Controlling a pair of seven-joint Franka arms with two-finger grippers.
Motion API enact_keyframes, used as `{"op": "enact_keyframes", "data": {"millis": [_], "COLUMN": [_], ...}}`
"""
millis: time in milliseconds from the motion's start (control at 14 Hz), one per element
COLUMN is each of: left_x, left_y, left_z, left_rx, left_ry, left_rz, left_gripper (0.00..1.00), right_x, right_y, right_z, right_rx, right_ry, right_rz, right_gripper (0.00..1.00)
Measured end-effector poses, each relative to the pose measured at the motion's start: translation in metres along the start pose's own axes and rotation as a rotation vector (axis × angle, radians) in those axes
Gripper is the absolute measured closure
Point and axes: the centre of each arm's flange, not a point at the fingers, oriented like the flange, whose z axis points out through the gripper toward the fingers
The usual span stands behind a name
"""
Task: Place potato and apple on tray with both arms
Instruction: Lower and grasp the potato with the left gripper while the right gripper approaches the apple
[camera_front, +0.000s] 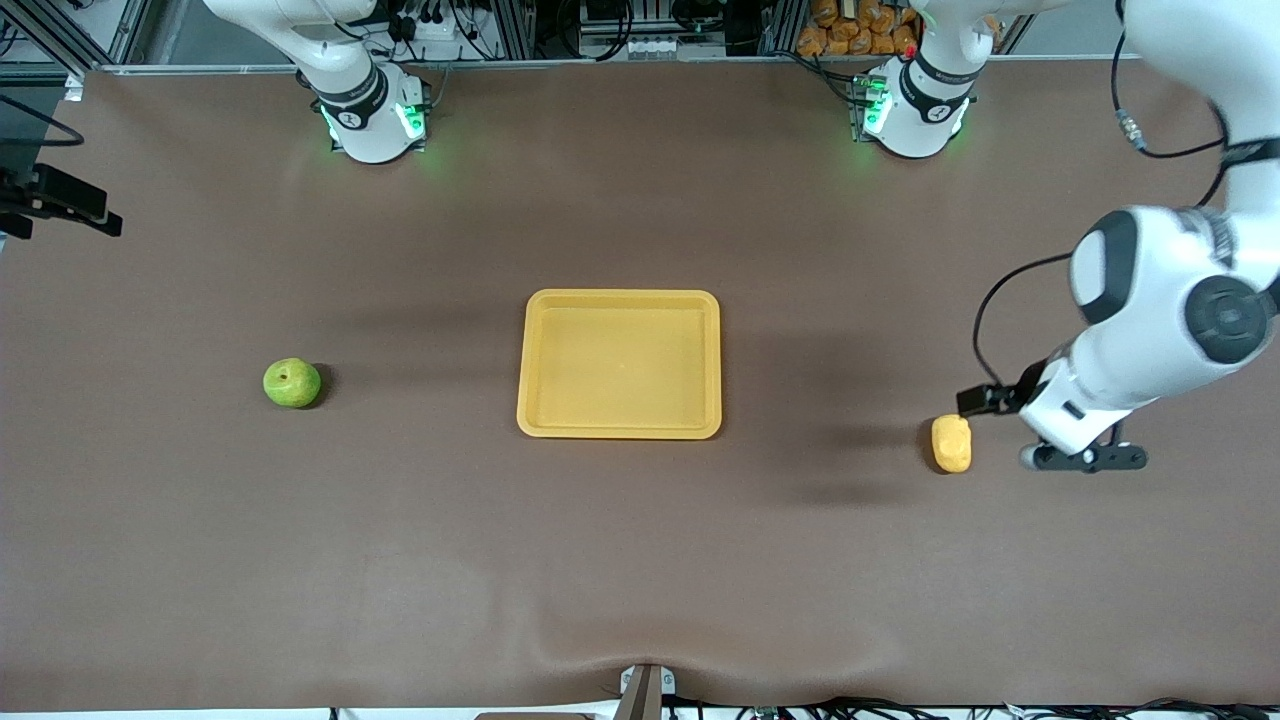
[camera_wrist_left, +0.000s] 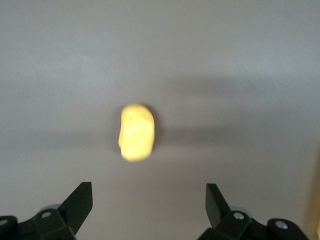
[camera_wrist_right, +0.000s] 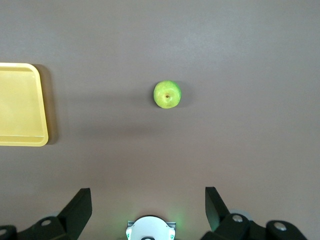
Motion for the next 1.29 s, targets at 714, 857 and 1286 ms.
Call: {"op": "enact_keyframes", "data": {"millis": [714, 857, 1286], "left_x": [-0.004, -0.003, -0.003], "left_y": [-0.007, -0.012, -0.025], "left_z": [0.113, 0.125, 0.144], "left_rx": [0.059, 0.055, 0.065], "left_ry": [-0.040, -0.032, -0.045], "left_rz": [-0.043, -0.050, -0.064], "left_gripper": [0.00, 0.00, 0.00], "right_x": [0.042, 0.049, 0.076], "right_y": [0.005, 0.004, 0.010], "right_z": [0.058, 0.071, 0.107], "right_rx": [-0.036, -0.037, -0.041], "right_ry": [-0.113, -0.134, -0.161], "right_rz": [0.007, 0.006, 0.012], "right_gripper": [0.00, 0.00, 0.00]}}
